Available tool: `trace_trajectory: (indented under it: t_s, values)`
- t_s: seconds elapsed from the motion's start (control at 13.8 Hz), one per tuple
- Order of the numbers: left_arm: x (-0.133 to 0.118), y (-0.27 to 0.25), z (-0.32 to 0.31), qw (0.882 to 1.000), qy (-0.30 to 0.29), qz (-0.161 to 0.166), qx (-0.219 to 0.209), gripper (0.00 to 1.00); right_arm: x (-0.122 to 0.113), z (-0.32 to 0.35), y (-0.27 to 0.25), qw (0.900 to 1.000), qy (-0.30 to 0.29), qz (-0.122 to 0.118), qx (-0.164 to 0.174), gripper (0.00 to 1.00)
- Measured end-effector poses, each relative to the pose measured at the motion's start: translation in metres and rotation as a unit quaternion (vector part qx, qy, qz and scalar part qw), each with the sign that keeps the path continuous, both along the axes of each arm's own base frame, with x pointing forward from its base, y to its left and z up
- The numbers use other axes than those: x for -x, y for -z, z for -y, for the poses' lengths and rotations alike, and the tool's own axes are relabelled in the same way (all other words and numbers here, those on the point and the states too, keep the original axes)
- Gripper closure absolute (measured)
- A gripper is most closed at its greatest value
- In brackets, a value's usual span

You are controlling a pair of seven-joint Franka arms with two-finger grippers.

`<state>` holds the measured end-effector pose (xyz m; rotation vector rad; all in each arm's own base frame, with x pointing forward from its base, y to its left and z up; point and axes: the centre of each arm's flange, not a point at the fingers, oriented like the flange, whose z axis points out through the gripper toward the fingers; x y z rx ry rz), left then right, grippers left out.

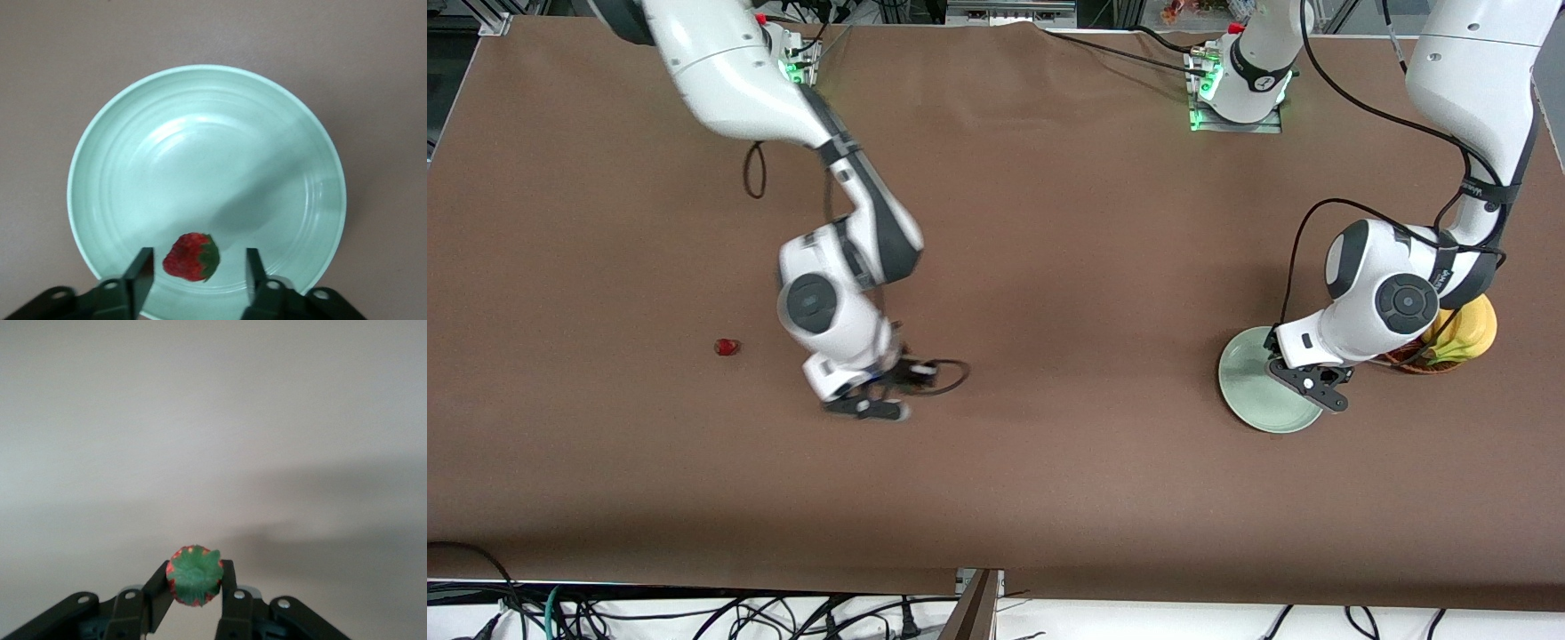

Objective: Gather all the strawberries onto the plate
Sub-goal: 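Lower the strawberry onto the plate while the right gripper carries its strawberry, then release the second strawberry mid-table with the right gripper while the left gripper withdraws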

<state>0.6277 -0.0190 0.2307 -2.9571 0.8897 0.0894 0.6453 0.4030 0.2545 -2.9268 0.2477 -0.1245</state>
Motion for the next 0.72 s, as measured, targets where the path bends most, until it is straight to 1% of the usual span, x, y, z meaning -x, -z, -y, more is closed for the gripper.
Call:
trace_trajectory:
  t_s: [0.14,0.22,0.36,0.51,0.65,0.72]
  values:
    - [-0.003,-0.006,0.005,1.000,0.004,0.007,0.002,0.10,0.030,-0.059,0.011,0.999,0.020,0.024,-0.025,0.67]
    - [-0.006,-0.014,0.006,1.000,0.004,0.013,0.002,0.01,0.045,-0.084,0.015,0.998,0.029,0.030,-0.038,0.67]
    - [-0.012,-0.043,0.010,1.000,0.004,0.018,-0.002,0.00,0.071,-0.130,0.015,0.997,0.042,0.034,-0.059,0.67]
    - [-0.017,-0.087,0.012,1.000,-0.017,0.002,0.005,0.00,0.092,-0.162,0.011,0.996,0.049,0.033,-0.073,0.67]
    - [-0.023,-0.131,0.012,0.998,-0.049,-0.017,0.035,0.00,0.108,-0.183,0.015,0.994,0.055,0.040,-0.090,0.67]
    - [-0.025,-0.147,0.013,0.996,-0.064,-0.021,0.053,0.00,0.117,-0.192,0.020,0.992,0.062,0.043,-0.100,0.67]
